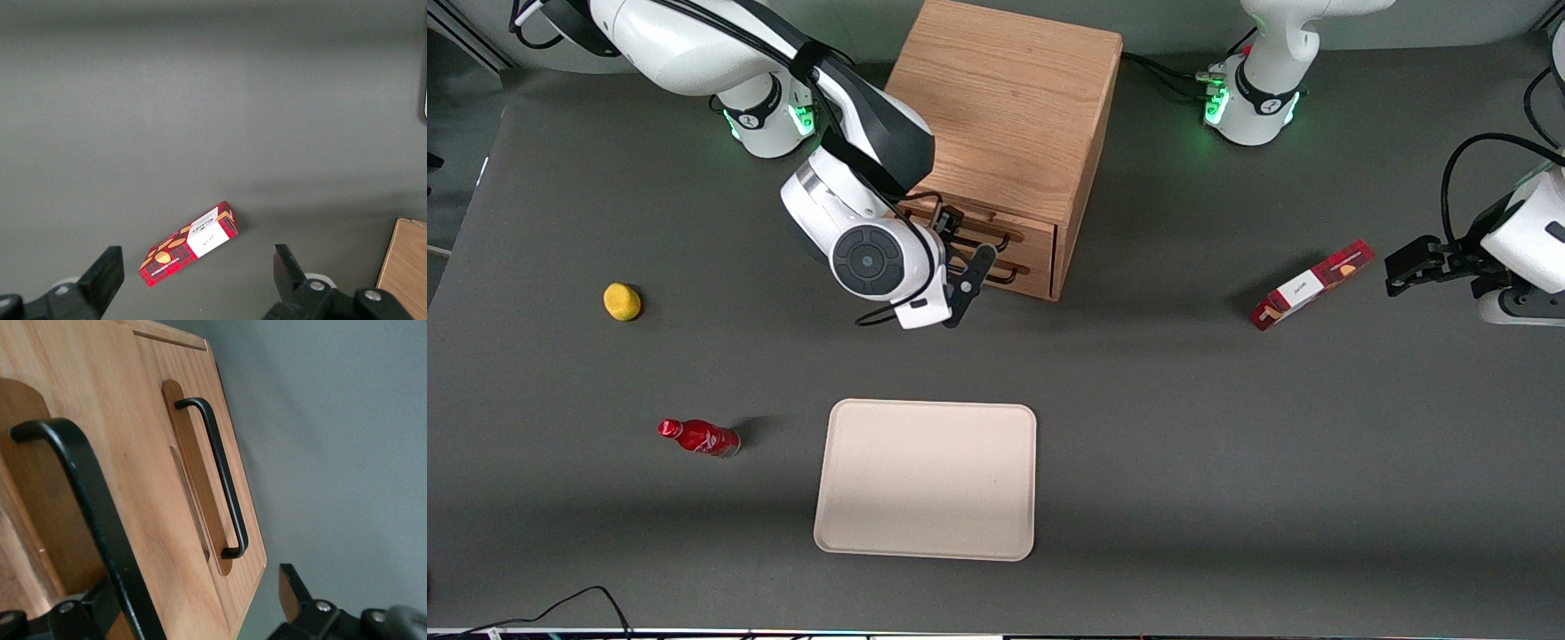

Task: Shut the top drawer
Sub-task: 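Push the drawer front with the right gripper into the wooden cabinet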

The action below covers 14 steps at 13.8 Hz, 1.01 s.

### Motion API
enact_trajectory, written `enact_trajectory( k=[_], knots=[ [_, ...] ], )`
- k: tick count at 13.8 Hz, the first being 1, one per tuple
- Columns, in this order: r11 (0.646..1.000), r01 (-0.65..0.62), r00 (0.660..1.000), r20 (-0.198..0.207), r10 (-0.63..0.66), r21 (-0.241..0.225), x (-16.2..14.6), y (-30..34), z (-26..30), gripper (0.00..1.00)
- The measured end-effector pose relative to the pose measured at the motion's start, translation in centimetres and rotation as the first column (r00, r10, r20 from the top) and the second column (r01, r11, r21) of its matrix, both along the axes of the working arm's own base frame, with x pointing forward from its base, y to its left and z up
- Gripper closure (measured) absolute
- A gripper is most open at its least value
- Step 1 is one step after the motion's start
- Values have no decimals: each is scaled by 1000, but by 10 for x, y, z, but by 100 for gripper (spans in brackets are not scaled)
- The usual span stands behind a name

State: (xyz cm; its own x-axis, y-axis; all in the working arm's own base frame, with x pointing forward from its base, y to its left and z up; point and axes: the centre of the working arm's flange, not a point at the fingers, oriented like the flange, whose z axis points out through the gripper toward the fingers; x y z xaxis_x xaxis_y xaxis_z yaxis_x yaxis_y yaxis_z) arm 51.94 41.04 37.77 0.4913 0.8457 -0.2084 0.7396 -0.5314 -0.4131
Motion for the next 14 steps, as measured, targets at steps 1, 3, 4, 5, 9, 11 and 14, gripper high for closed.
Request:
enact_trajectory(
  k=[1, 3, 4, 5, 9, 11, 14],
  knots=[
    [1000, 0, 1000, 2, 0, 0, 0, 0, 1, 0],
    [1000, 1, 1000, 4, -1, 0, -1, 0, 2, 0],
    [1000, 2, 1000, 6, -2, -1, -1, 0, 3, 0],
    [1000, 4, 1000, 8, -4, -1, -1, 0, 4, 0],
    [1000, 21, 1000, 21, -21, 17, -1, -2, 21, 0],
    [999, 35, 999, 34, -36, 35, 0, -4, 37, 0],
    [997, 71, 995, 68, -73, 39, 13, -17, 62, 0]
  ],
)
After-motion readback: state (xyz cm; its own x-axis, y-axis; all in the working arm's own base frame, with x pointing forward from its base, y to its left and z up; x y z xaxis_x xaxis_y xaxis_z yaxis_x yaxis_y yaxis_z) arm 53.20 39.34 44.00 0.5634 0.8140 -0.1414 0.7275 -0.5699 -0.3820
